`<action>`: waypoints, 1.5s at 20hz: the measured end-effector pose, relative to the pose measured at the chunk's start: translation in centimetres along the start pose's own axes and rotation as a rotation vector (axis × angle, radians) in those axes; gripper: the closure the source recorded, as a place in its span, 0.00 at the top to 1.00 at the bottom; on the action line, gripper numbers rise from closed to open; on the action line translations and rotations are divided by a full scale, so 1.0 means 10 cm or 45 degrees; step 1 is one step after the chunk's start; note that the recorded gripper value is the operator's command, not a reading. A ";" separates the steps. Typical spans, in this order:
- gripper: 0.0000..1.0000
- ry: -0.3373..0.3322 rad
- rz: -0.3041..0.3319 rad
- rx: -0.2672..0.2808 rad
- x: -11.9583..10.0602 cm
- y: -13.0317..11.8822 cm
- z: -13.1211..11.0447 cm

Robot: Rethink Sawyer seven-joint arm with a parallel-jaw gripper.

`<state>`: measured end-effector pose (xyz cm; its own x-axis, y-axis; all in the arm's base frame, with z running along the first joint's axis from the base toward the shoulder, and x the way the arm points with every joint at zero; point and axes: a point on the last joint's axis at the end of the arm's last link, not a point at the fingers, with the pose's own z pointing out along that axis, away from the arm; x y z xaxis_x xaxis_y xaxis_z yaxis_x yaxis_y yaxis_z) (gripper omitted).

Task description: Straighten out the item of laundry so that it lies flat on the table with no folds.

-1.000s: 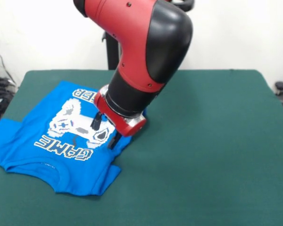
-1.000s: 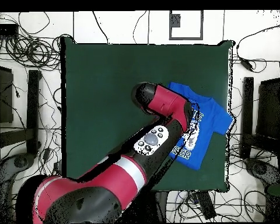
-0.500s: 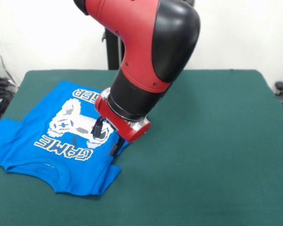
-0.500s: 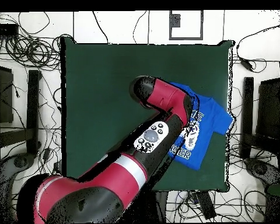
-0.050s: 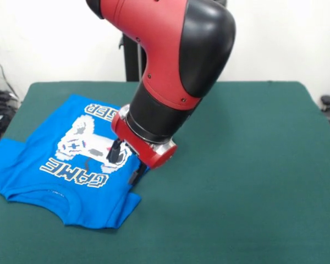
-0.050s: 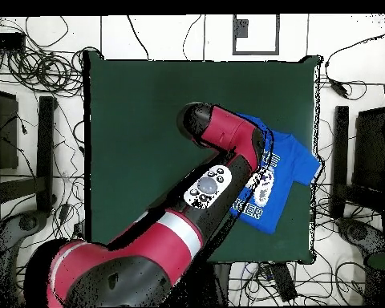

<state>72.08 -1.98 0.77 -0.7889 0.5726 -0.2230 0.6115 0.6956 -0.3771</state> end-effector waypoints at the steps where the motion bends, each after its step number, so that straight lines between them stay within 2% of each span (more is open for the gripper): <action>1: 1.00 -0.001 -0.001 -0.001 0.00 0.00 0.00; 19: 1.00 -0.030 -0.020 -0.028 -0.13 0.14 -0.01; 24: 1.00 -0.021 -0.030 -0.018 -0.09 0.16 0.10; 30: 1.00 0.012 -0.055 0.018 0.07 0.17 0.37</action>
<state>72.29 -2.03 -3.38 -0.8140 0.5463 -0.1976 0.5758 0.7135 -0.3992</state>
